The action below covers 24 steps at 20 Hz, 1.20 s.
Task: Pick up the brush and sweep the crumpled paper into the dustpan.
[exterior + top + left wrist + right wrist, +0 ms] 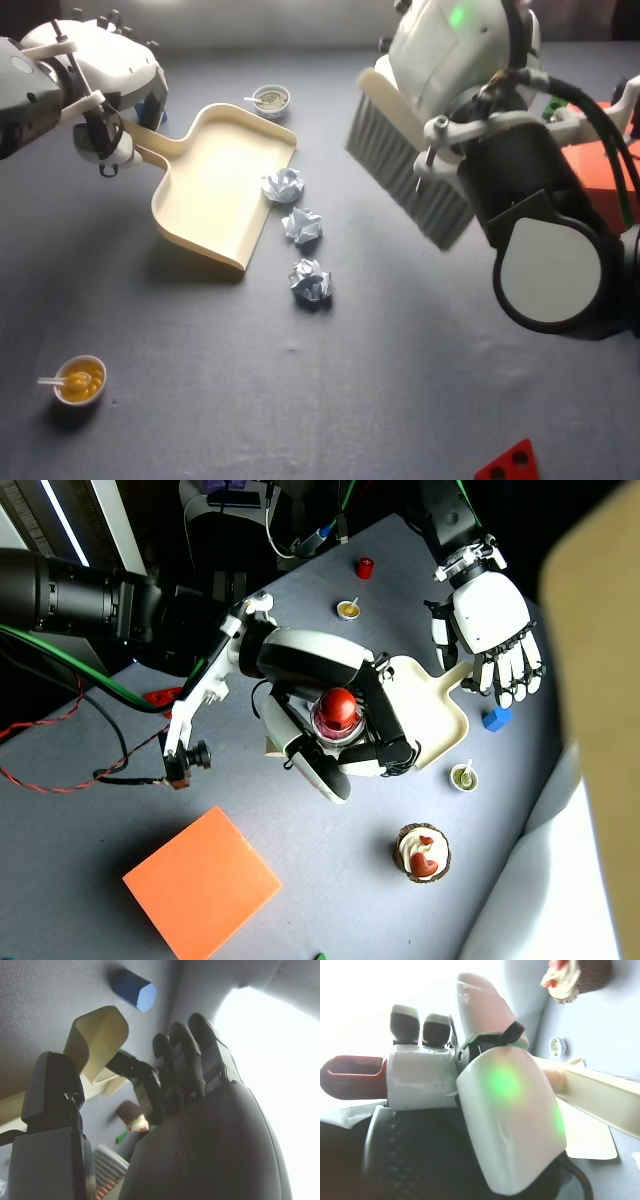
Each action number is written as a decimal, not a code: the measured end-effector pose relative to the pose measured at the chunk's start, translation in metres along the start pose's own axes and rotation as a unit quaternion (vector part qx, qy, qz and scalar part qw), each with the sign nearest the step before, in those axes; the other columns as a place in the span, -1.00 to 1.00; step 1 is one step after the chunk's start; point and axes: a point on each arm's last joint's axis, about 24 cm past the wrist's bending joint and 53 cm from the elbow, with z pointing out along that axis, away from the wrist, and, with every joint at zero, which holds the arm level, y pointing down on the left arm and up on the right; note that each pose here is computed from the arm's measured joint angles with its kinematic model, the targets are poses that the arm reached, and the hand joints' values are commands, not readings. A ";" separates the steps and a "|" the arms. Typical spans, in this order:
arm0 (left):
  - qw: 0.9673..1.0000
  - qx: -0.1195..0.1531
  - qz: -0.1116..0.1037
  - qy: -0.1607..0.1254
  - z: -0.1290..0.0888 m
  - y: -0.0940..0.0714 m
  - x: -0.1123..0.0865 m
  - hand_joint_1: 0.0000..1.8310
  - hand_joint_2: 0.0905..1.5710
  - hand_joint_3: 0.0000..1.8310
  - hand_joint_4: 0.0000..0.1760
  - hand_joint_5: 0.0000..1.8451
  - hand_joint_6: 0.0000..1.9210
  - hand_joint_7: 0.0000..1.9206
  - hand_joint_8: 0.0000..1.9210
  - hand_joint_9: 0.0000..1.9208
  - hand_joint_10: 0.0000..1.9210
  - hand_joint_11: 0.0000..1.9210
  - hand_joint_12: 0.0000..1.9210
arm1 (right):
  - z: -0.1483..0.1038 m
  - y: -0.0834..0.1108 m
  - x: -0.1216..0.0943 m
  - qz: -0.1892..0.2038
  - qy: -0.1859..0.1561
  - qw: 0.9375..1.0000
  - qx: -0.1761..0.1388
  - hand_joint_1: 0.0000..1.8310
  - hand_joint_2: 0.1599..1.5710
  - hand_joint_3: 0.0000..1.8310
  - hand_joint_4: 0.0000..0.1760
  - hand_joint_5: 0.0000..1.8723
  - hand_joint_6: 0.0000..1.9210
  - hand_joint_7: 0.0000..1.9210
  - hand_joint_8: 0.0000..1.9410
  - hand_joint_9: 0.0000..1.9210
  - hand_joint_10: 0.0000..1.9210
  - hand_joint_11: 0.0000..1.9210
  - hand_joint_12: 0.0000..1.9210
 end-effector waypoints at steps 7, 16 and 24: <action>1.000 -0.013 -0.011 -0.014 -0.004 0.007 -0.007 0.21 0.46 -1.00 -1.00 -0.06 0.19 -0.61 -1.00 -0.71 -1.00 -0.96 -0.51 | 0.009 0.023 -0.003 -0.028 0.036 0.999 -0.007 0.80 0.47 -1.00 1.00 0.11 1.00 0.08 1.00 0.01 1.00 -0.22 1.00; 1.000 -0.015 -0.021 -0.014 -0.008 0.005 -0.005 0.24 0.43 -1.00 -1.00 -0.01 0.12 -0.59 -1.00 -0.69 -1.00 -0.95 -0.50 | 0.013 0.054 0.006 -0.028 0.070 0.997 -0.021 0.82 0.43 -1.00 1.00 0.10 1.00 0.05 1.00 0.02 1.00 -0.06 1.00; 0.999 -0.002 -0.033 -0.002 -0.011 -0.009 0.005 0.23 0.44 -1.00 -1.00 -0.02 0.14 -0.59 -1.00 -0.68 -1.00 -0.93 -0.49 | 0.031 0.061 -0.001 -0.028 0.067 0.997 -0.003 0.83 0.44 -1.00 1.00 0.10 1.00 0.07 1.00 0.08 1.00 -0.03 1.00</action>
